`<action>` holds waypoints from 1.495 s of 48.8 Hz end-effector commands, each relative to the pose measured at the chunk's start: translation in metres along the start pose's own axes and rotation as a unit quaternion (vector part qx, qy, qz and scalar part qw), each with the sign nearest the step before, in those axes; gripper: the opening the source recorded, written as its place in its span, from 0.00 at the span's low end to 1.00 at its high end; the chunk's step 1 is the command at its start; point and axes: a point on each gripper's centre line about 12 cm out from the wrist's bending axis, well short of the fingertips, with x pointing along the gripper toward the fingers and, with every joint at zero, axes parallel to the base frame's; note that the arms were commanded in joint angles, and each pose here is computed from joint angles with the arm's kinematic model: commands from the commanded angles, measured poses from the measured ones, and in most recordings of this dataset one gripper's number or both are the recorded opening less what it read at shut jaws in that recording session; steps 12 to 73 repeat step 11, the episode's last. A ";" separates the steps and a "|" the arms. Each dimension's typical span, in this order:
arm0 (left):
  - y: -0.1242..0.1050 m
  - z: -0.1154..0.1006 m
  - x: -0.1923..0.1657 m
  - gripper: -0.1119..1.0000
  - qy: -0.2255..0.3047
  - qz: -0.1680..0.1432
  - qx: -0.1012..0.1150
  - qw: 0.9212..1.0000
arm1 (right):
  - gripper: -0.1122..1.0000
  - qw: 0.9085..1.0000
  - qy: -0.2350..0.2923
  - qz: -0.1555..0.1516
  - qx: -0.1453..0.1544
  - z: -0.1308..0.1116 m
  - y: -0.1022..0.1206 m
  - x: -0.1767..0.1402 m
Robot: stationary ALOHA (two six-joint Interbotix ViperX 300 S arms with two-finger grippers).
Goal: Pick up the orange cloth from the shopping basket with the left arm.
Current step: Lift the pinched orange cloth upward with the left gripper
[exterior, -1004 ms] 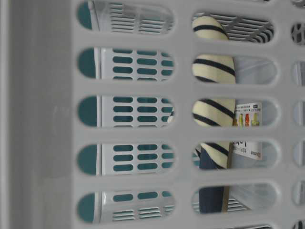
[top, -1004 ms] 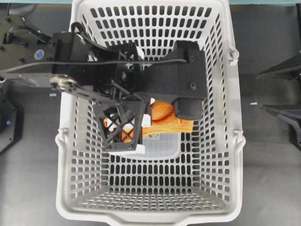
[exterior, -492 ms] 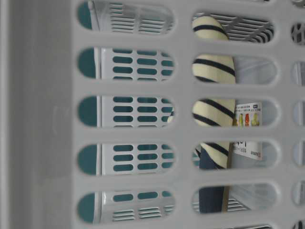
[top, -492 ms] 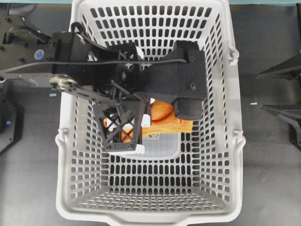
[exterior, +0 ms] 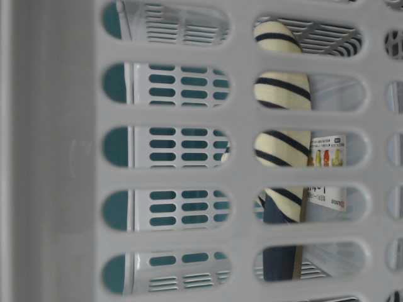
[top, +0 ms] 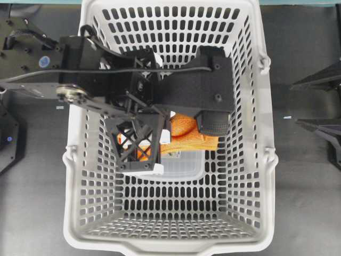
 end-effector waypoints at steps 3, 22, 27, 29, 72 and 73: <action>0.002 0.000 -0.018 0.23 -0.016 0.000 -0.002 1.000 | 0.78 1.000 -0.008 0.001 0.002 0.004 0.001 0.000; 0.003 -0.002 -0.018 0.23 -0.009 0.001 -0.003 1.000 | 0.78 1.000 -0.014 0.002 0.003 0.007 0.001 -0.002; 0.003 -0.002 -0.018 0.23 -0.009 0.001 -0.003 1.000 | 0.78 1.000 -0.014 0.002 0.003 0.007 0.001 -0.002; 0.003 -0.002 -0.018 0.23 -0.009 0.001 -0.003 1.000 | 0.78 1.000 -0.014 0.002 0.003 0.007 0.001 -0.002; 0.003 -0.002 -0.018 0.23 -0.009 0.001 -0.003 1.000 | 0.78 1.000 -0.014 0.002 0.003 0.007 0.001 -0.002; 0.003 -0.002 -0.018 0.23 -0.009 0.001 -0.003 1.000 | 0.78 1.000 -0.014 0.002 0.003 0.007 0.001 -0.002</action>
